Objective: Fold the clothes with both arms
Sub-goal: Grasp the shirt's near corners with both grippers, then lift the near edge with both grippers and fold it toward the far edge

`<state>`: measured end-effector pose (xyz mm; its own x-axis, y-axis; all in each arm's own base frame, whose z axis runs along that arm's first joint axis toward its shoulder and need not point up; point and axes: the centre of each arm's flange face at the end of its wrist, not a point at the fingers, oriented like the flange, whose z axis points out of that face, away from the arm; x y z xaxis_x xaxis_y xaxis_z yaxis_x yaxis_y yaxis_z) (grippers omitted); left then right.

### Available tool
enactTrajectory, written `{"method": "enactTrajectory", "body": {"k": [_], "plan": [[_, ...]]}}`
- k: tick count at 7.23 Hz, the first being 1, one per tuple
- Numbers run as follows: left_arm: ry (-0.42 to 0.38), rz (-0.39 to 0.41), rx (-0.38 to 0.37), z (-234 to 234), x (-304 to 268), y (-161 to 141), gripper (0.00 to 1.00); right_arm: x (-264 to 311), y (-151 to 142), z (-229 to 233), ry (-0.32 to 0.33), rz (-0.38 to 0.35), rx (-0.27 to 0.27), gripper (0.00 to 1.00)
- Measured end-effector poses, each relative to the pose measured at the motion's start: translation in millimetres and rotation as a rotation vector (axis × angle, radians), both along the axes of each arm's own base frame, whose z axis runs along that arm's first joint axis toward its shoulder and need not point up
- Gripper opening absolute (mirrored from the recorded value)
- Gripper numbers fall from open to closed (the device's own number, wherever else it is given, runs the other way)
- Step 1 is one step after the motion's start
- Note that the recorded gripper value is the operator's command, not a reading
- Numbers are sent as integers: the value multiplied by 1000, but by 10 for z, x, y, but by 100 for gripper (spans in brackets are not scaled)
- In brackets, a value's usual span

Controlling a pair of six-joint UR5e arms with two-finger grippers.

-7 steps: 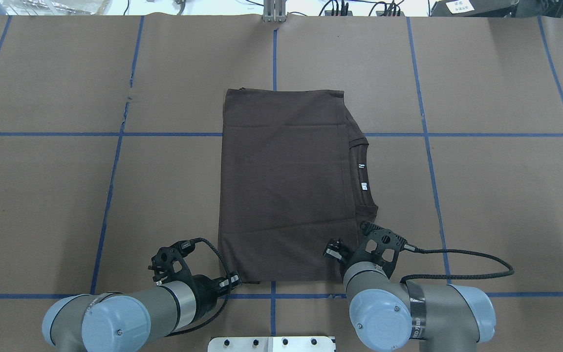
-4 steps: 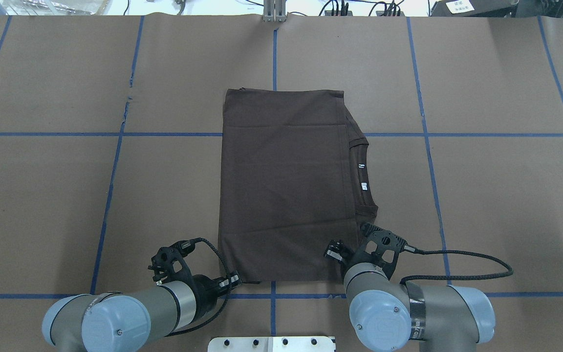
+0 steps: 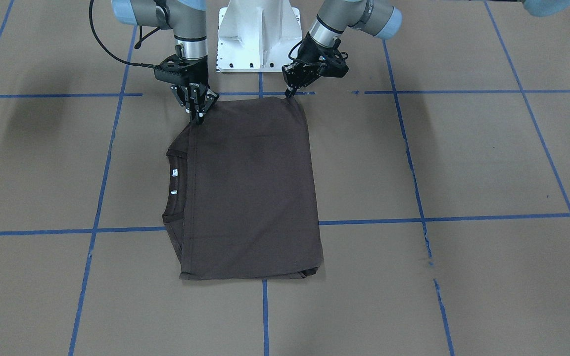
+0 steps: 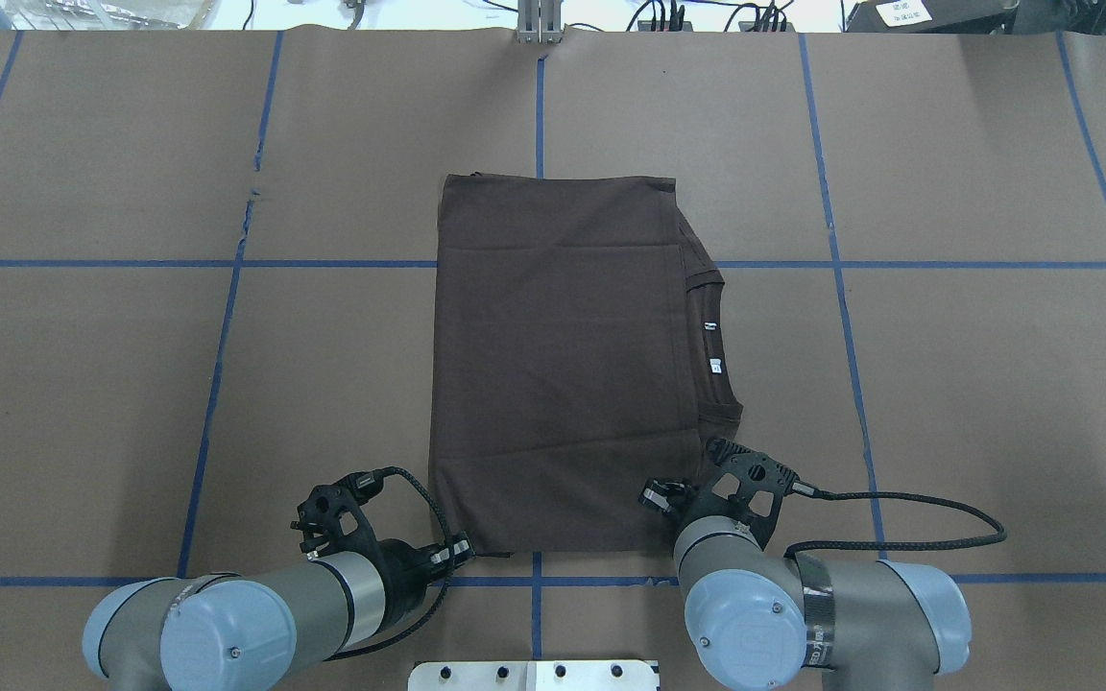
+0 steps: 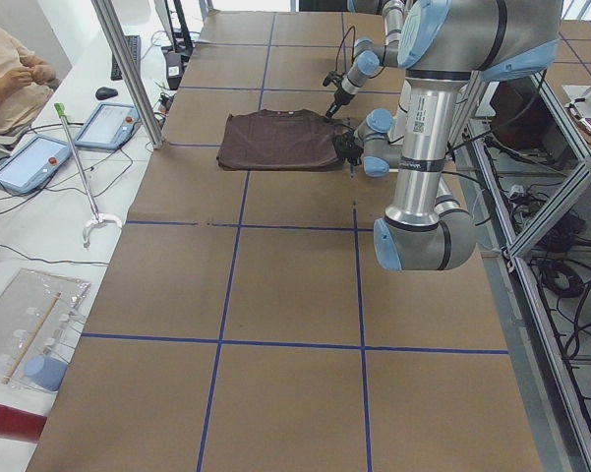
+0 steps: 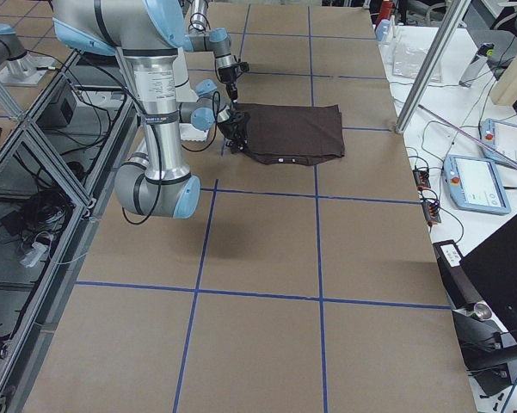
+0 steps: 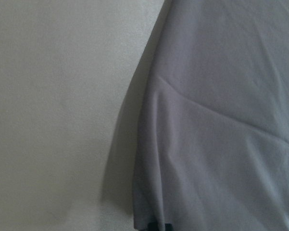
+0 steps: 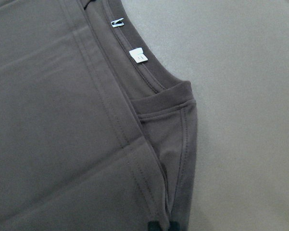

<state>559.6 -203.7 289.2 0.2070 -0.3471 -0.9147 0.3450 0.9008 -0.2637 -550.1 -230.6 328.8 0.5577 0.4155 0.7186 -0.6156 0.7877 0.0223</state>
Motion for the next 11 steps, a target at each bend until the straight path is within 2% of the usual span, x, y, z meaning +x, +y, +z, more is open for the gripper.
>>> {"method": "enactTrajectory", "body": {"k": [4, 7, 9, 11], "plan": [[22, -4, 7, -114, -112, -29, 0, 73, -26, -156, -34, 7, 4, 0], [37, 38, 3, -858, -816, 23, 0, 485, -16, -698, -133, 11, 12, 0], [40, 76, -16, -1403, -1537, 164, 0, 982, 181, -1124, -150, -21, -1, 0], [2, 88, -11, -1569, -1777, 171, 0, 1107, 309, -1254, -140, -50, -12, 0]]}}
